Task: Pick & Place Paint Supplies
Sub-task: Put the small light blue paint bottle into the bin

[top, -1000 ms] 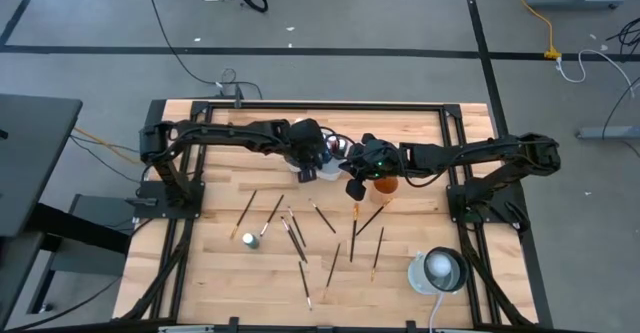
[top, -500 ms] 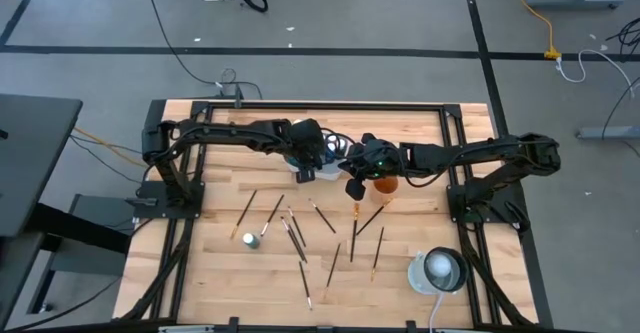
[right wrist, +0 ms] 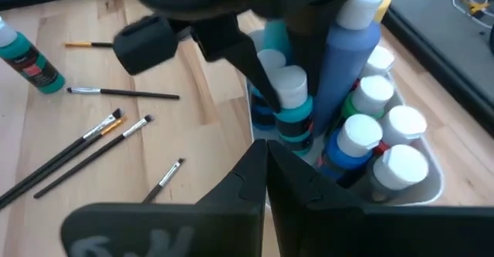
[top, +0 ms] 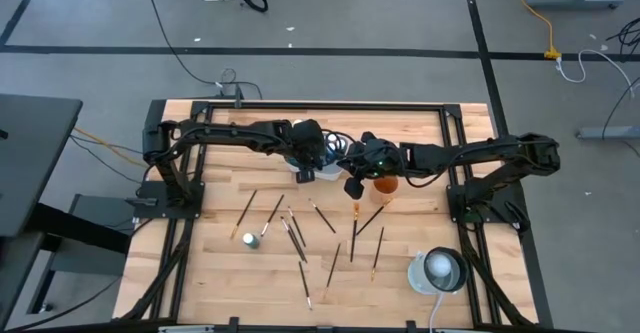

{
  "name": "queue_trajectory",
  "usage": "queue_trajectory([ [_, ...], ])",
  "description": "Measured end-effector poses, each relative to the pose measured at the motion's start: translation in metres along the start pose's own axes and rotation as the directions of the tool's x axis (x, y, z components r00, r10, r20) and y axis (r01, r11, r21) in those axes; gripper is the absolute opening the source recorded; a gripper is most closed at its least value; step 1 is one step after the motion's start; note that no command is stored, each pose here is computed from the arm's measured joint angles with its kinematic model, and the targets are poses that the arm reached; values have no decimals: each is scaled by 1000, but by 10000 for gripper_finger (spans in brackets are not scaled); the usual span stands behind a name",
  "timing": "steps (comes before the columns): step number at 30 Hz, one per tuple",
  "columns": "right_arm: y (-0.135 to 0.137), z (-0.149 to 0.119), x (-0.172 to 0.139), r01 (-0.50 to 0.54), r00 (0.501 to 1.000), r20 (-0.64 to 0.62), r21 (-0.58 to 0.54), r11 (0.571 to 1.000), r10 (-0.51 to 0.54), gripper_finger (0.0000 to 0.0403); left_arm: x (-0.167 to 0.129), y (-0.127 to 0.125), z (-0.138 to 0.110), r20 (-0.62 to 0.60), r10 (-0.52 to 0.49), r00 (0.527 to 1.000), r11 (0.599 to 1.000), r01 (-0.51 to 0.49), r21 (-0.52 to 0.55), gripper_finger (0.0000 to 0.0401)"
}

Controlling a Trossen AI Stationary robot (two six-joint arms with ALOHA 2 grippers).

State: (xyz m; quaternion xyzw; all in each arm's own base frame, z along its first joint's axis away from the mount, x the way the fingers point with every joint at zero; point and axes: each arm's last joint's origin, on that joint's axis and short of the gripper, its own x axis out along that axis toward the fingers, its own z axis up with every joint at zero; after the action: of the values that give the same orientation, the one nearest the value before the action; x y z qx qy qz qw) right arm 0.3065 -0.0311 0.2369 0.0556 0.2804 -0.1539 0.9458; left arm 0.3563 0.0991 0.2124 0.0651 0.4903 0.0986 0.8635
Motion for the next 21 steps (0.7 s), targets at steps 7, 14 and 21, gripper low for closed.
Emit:
queue_trajectory([
  [7,-5,-16,29,56,995,-74,-62,996,-61,11,0,0,1,13,-2,1000,1000,2,-17,141],
  [14,-13,-21,38,75,992,-102,-52,996,-80,4,-12,0,5,-65,-82,994,997,81,-21,128],
  [21,-13,-20,38,73,992,-95,-50,996,-77,12,-15,-1,4,-100,-109,989,994,108,-21,135],
])
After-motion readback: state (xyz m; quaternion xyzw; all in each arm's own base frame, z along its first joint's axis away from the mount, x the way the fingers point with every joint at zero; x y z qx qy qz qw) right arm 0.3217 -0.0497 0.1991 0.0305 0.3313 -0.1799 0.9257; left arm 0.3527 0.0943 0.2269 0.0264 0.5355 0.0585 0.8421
